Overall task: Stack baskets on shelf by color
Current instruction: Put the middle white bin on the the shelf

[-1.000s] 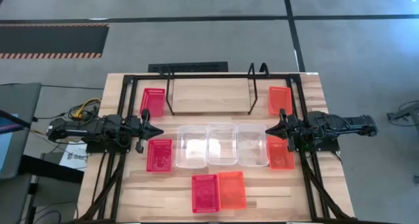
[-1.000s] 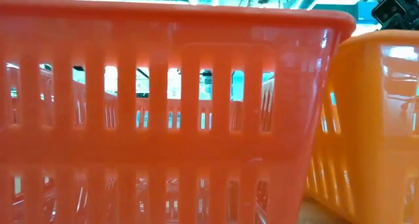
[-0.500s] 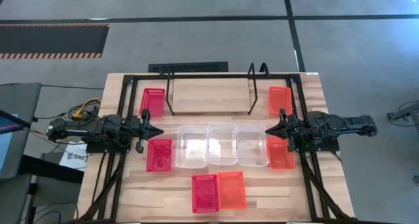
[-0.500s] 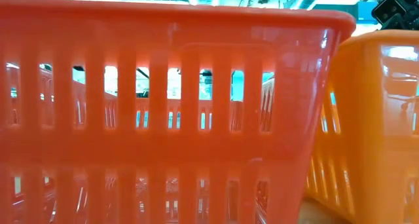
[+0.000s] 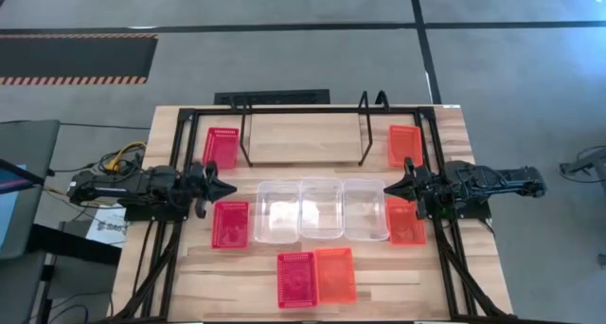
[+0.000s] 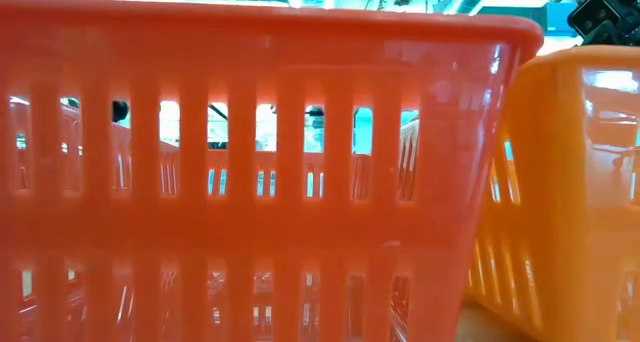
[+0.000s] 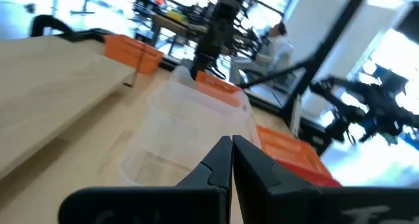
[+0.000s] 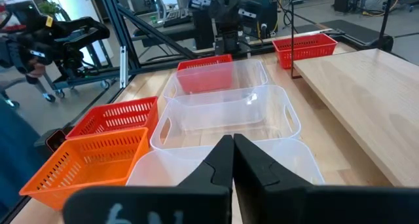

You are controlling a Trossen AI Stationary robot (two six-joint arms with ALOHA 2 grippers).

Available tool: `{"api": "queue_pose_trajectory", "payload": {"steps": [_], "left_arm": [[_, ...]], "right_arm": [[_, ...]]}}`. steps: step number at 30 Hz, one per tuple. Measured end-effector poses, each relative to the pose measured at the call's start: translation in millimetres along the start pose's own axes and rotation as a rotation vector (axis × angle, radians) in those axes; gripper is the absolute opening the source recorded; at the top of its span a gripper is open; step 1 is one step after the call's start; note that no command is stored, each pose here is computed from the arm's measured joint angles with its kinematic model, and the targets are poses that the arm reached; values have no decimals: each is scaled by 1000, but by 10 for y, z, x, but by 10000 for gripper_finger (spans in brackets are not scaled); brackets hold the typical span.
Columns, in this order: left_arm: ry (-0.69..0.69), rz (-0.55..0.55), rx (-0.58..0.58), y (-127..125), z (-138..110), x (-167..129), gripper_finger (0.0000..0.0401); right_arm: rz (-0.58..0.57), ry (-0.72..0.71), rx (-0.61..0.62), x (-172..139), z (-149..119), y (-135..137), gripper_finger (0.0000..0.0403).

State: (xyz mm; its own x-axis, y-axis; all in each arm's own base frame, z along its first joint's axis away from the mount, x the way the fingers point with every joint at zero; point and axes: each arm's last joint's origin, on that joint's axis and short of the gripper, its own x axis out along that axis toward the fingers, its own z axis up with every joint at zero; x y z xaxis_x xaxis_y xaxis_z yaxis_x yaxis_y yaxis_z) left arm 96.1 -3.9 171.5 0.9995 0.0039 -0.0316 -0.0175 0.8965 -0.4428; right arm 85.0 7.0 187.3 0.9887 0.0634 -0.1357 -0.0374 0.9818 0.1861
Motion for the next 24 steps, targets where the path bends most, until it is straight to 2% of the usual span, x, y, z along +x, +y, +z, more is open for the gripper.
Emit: {"api": "queue_pose_trajectory", "payload": {"steps": [5, 9, 11, 16, 21, 24], "left_arm": [[-60, 77, -116, 19, 24, -1, 0], [-125, 149, -251, 41, 43, -5, 0], [-153, 178, -288, 49, 51, -8, 0], [-245, 163, -325, 25, 126, -16, 0], [-314, 110, -277, -18, 209, -31, 0], [-310, 117, -243, -17, 207, -30, 0]], "right_arm": [[-2, 0, -8, 0, -1, -1, 27], [-41, -6, -142, 0, 4, -18, 28], [-45, -15, -152, 1, 13, -21, 28], [-27, -153, -29, -10, 143, 2, 28], [95, -404, 334, -80, 384, 50, 28], [88, -533, 388, -132, 486, 47, 29]]}}
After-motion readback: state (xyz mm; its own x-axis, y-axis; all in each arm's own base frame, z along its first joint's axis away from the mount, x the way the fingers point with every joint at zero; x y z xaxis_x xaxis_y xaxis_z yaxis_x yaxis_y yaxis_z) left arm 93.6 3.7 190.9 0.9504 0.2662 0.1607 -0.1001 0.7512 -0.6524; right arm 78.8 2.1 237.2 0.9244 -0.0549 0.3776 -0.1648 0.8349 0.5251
